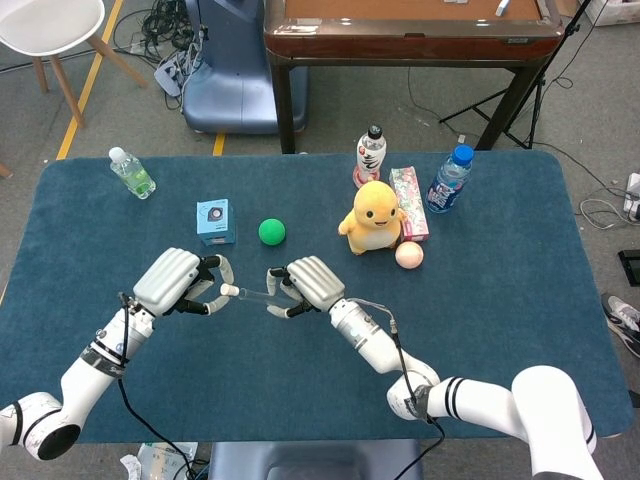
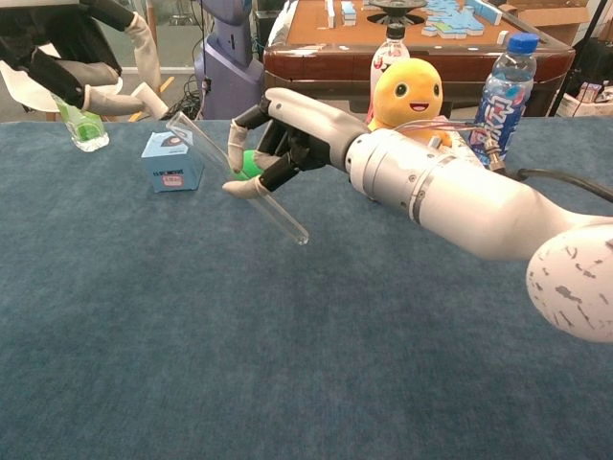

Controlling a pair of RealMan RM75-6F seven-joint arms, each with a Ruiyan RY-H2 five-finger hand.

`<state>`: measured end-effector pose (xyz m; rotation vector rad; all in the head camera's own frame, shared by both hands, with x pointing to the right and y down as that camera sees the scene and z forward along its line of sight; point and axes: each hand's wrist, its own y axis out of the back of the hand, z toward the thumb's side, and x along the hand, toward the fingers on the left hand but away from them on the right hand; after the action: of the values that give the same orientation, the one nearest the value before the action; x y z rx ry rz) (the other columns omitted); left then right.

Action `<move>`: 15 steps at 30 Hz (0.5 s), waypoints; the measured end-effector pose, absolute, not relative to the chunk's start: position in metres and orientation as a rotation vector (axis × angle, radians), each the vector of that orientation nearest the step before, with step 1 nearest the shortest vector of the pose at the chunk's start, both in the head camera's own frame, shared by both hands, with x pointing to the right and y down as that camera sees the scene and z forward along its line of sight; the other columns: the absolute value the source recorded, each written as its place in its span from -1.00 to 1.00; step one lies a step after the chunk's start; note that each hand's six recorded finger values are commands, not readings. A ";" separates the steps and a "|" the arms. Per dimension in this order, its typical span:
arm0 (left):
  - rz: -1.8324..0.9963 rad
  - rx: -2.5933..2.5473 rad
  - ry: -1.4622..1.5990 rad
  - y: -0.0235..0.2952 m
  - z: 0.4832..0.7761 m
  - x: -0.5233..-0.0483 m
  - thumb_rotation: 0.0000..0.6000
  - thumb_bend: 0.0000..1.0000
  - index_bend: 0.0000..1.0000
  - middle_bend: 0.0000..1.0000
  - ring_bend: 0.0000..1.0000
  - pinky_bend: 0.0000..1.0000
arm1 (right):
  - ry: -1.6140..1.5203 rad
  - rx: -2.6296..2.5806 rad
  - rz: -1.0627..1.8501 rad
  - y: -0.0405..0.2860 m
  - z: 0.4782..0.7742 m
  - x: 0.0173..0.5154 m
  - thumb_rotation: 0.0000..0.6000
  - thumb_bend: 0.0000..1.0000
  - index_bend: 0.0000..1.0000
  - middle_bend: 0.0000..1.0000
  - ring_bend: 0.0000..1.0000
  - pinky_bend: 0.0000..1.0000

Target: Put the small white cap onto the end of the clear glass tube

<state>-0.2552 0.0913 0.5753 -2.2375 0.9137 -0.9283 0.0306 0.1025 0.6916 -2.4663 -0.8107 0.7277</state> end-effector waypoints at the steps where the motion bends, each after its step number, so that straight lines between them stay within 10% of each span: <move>1: -0.929 -2.238 0.914 0.091 0.575 -0.255 1.00 -0.39 0.07 1.00 1.00 1.00 | -0.811 -2.466 0.728 0.103 0.692 0.031 1.00 -0.05 0.24 0.91 1.00 0.94; 15: -0.929 -2.240 0.904 0.093 0.577 -0.252 1.00 -0.39 0.07 1.00 1.00 1.00 | -0.826 -2.469 0.715 0.103 0.690 0.029 1.00 -0.05 0.24 0.91 1.00 0.94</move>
<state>-0.2523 0.0933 0.5769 -2.2404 0.9044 -0.9289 0.0291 0.1028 0.6902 -2.4695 -0.8262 0.7152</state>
